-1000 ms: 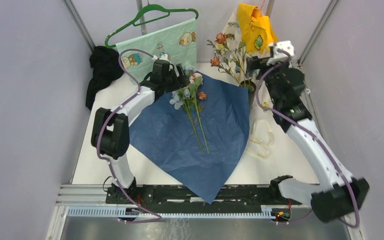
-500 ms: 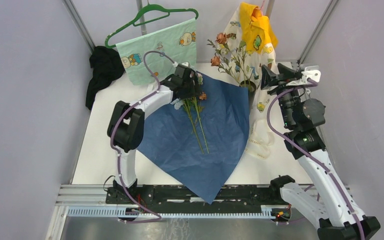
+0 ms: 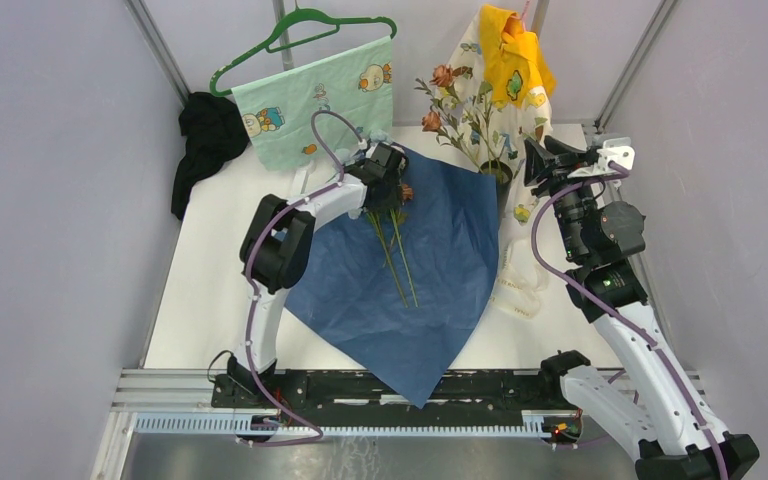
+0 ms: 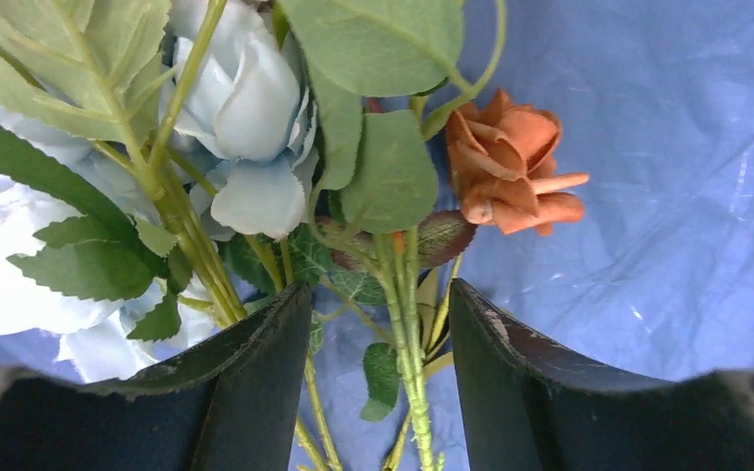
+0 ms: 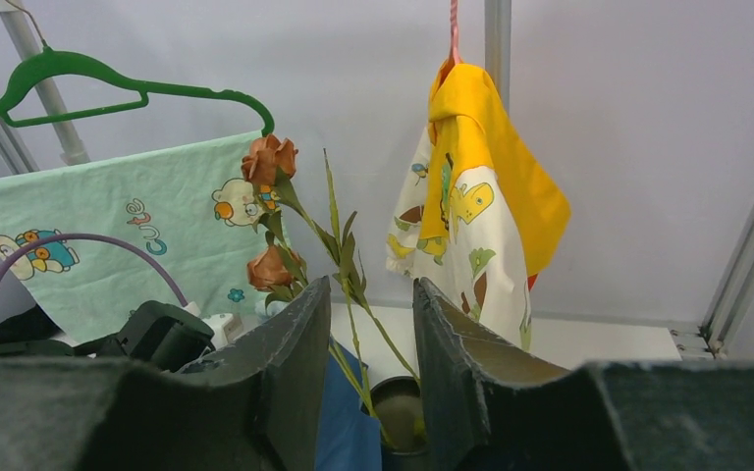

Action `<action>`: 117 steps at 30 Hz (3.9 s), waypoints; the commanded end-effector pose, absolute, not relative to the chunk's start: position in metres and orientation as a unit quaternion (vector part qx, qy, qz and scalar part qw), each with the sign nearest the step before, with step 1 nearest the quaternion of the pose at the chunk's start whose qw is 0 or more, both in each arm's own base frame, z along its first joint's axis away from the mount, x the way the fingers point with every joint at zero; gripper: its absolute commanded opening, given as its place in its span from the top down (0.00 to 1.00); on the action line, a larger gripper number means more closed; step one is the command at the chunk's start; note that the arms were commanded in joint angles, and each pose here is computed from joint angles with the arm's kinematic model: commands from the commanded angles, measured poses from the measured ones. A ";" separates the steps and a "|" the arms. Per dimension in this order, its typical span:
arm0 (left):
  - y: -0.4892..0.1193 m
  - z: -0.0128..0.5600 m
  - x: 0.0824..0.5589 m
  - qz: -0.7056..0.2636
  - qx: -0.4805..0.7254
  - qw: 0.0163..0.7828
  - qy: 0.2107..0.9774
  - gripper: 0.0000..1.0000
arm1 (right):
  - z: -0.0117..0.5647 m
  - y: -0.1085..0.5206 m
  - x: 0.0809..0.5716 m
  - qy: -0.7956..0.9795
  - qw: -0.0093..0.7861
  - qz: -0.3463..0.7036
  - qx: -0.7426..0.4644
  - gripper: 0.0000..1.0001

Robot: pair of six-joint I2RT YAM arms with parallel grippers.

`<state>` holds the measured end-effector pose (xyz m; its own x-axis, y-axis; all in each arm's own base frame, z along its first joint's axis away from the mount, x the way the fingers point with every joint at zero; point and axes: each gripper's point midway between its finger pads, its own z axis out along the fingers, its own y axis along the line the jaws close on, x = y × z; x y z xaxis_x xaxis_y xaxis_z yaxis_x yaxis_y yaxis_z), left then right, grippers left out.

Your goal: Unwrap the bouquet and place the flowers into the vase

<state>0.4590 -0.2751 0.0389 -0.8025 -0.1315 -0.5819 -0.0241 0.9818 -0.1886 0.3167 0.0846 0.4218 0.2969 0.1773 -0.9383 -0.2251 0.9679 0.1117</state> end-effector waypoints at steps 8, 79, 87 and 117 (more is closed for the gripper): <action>-0.276 0.046 0.482 -0.056 -0.050 0.342 0.937 0.46 | 0.437 0.079 0.310 0.555 0.822 0.128 -0.006 0.67; -0.411 0.590 0.354 -0.435 0.207 0.831 0.278 0.98 | 0.431 0.039 0.254 0.474 0.870 0.116 0.062 0.87; -0.432 0.566 0.367 -0.465 0.203 0.819 0.268 0.98 | 0.433 0.037 0.249 0.469 0.874 0.115 0.061 0.87; -0.476 0.398 0.425 -0.481 0.180 0.721 0.464 0.74 | 0.425 0.042 0.259 0.482 0.866 0.119 0.058 0.83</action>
